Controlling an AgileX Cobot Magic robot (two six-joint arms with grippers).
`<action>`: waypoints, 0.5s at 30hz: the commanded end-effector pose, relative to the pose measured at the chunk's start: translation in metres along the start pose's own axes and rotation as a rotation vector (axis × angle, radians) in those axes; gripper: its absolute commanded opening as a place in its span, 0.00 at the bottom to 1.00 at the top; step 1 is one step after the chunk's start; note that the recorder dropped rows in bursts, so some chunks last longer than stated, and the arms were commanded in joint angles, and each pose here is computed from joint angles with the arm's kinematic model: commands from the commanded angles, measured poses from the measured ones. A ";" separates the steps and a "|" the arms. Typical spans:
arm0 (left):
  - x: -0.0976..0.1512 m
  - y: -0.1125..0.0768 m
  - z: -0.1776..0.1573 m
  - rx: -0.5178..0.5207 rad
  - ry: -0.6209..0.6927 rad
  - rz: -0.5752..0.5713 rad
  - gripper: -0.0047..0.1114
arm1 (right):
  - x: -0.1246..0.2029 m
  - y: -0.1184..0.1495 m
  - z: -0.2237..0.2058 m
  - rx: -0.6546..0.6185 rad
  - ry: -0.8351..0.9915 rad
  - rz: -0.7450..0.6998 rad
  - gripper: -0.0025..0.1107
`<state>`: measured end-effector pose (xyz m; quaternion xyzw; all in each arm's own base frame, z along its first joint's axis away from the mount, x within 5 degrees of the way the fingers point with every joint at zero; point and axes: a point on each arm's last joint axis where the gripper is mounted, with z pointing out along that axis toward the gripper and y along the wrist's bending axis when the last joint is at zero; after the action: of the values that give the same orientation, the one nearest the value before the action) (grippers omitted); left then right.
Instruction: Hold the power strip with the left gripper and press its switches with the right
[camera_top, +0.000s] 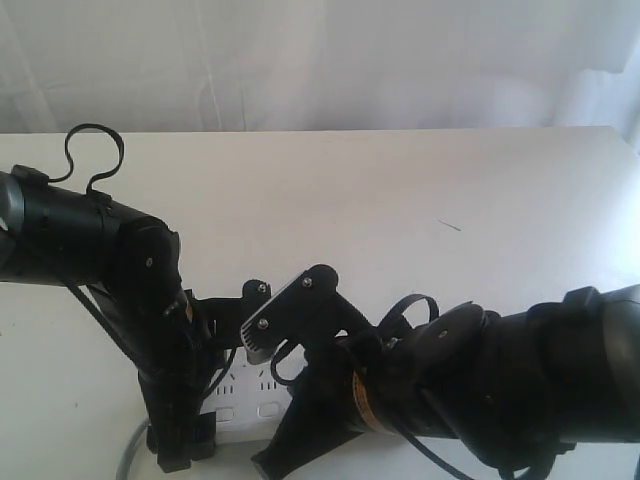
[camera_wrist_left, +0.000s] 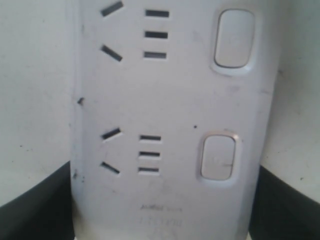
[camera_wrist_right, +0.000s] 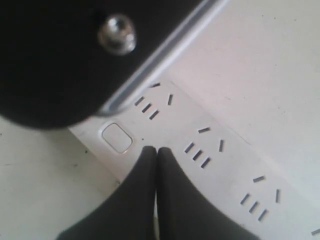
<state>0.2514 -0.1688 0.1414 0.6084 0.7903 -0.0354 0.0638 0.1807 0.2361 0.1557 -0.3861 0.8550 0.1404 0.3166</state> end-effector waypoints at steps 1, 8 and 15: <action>0.009 -0.011 0.016 0.096 0.087 -0.021 0.04 | 0.000 -0.002 -0.002 0.021 -0.004 0.012 0.02; 0.010 -0.012 0.016 0.105 0.095 -0.021 0.04 | 0.009 -0.003 0.001 0.029 0.025 0.009 0.02; 0.010 -0.013 0.015 0.109 0.098 -0.021 0.04 | 0.015 -0.001 0.007 0.006 0.058 0.008 0.02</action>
<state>0.2511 -0.1687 0.1414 0.6075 0.7911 -0.0358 0.0619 0.1783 0.2313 0.1458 -0.3860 0.8619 0.1277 0.3030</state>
